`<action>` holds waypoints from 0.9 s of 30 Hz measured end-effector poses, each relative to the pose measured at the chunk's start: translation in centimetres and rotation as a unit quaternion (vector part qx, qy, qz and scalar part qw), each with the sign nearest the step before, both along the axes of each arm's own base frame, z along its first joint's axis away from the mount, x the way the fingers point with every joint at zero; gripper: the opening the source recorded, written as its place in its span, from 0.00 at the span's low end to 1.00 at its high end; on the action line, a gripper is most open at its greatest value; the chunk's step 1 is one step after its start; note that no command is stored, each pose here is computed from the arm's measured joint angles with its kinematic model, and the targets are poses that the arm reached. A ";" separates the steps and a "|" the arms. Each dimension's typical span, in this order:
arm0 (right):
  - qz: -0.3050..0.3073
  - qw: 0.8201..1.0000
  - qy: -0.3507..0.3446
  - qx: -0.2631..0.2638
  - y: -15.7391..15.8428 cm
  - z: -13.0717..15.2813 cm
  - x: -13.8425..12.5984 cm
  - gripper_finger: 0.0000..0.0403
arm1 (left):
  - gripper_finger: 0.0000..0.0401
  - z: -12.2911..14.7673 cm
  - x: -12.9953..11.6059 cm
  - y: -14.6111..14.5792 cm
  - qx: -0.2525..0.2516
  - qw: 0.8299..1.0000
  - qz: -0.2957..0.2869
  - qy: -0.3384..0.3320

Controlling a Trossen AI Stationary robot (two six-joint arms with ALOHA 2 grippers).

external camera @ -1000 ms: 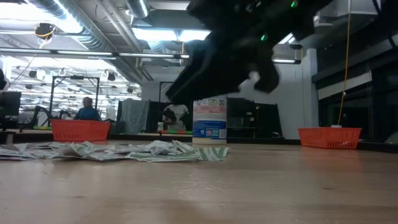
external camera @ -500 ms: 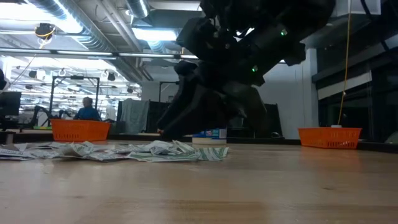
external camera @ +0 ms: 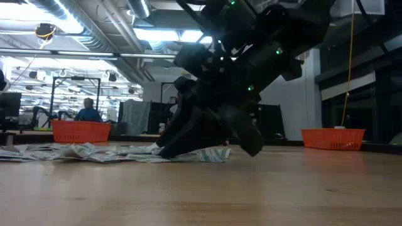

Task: Pick & Place First Aid Supplies
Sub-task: Put the blue alcohol pad into the blue bin

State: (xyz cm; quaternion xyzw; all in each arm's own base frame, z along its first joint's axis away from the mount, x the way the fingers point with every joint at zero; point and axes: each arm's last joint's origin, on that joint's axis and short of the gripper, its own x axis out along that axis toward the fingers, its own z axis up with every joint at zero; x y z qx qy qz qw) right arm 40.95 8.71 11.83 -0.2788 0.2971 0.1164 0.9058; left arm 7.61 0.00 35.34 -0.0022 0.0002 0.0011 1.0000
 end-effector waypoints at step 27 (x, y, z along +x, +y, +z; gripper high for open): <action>-0.012 0.992 -0.040 0.120 -1.1 3.8 0.0 0.01 | 0.01 0.0 0.0 0.0 0.000 1.000 0.000 0.000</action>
